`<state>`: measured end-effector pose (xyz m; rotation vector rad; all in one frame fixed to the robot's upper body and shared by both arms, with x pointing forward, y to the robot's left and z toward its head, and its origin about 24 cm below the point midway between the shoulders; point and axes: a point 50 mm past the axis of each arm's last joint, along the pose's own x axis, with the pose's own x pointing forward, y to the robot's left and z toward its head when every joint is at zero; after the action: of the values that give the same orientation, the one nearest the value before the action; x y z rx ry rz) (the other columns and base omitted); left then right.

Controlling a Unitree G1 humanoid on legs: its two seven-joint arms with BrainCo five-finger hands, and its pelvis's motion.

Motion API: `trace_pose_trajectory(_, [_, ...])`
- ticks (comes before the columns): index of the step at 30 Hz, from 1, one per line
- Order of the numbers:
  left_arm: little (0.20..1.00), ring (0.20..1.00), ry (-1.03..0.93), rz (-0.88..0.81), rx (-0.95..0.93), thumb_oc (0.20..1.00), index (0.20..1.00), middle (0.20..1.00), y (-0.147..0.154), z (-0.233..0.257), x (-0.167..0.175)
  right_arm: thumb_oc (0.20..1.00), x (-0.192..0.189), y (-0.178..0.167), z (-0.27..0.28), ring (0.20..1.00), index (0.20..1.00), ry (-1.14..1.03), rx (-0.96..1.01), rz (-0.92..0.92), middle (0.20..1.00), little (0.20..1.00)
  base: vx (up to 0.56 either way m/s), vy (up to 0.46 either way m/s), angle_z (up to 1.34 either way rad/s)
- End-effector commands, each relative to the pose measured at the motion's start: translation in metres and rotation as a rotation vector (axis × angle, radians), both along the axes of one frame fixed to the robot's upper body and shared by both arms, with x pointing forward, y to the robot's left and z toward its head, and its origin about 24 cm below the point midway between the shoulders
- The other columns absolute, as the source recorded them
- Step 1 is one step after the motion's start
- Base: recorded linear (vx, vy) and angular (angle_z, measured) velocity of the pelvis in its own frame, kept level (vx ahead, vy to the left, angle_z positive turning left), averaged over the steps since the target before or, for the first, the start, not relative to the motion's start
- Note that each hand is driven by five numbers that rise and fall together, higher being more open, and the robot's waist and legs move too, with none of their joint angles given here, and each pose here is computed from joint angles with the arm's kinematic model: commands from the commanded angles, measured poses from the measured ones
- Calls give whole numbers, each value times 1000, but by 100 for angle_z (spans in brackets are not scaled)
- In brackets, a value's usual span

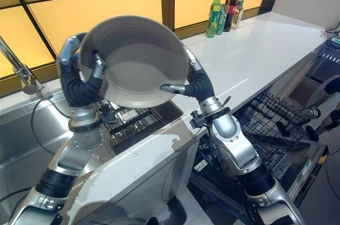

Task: Pick up plates and place into dishwasher.

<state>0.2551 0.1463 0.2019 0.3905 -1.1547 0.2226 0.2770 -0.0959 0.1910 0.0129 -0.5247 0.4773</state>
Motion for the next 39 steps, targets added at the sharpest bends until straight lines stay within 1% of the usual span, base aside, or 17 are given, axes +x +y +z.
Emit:
trace_pose_trajectory(1, [200, 200, -79, -117, 90, 200, 200, 200, -15, 17, -6, 1000, -7, 18, 27, 1000, 1000, -98, 50, 93, 1000, 1000, 14, -18, 4])
trace_pose_trajectory(5, [200, 200, -78, -173, 130, 200, 200, 200, -23, 18, -9, 1000, -8, 24, 28, 1000, 1000, -95, 57, 106, 1000, 1000, 5, -5, 1])
trace_pose_trajectory(12, [200, 200, -75, -188, 147, 200, 200, 200, -24, 19, -10, 1000, -8, 26, 28, 1000, 1000, -86, 85, 118, 1000, 1000, 0, 0, 0])
trace_pose_trajectory(15, [200, 200, -64, -190, 146, 200, 200, 200, -23, 20, -10, 1000, -10, 28, 28, 1000, 1000, -68, 102, 161, 1000, 1000, 0, 0, 0])
trace_pose_trajectory(18, [200, 200, -56, -197, 148, 200, 200, 200, -23, 19, -10, 1000, -14, 33, 30, 1000, 1000, -19, 170, 321, 1000, 1000, 0, 0, 0])
trace_pose_trajectory(20, [200, 200, -47, -207, 147, 200, 200, 200, -22, 17, -9, 1000, -22, 39, 36, 1000, 1000, -10, 284, 512, 1000, 1000, 10, -17, 0])
trace_pose_trajectory(21, [200, 200, -40, -214, 145, 200, 200, 200, -22, 15, -8, 890, -26, 41, 39, 890, 890, -10, 338, 588, 890, 890, 7, -34, 1])
trace_pose_trajectory(22, [200, 200, -36, -218, 143, 200, 200, 200, -22, 14, -8, 363, -29, 42, 41, 363, 363, -10, 378, 644, 363, 363, 0, 0, 0])
trace_pose_trajectory(23, [200, 200, -31, -220, 142, 200, 200, 200, -22, 13, -8, 200, -30, 43, 43, 200, 200, -3, 405, 683, 200, 200, 0, 0, 0])
trace_pose_trajectory(25, [200, 200, -22, -226, 138, 200, 200, 200, -21, 12, -8, 200, -32, 47, 43, 200, 200, 19, 430, 731, 200, 200, 0, 0, 0])
trace_pose_trajectory(31, [200, 200, -12, -226, 127, 200, 200, 200, -19, 9, -8, 200, -30, 49, 32, 200, 200, 114, 437, 772, 200, 200, -19, -6, 0])
trace_pose_trajectory(39, [200, 200, -12, -215, 130, 200, 200, 200, -16, 10, -6, 200, -26, 44, 24, 200, 200, 145, 416, 751, 200, 200, -35, -7, -1])
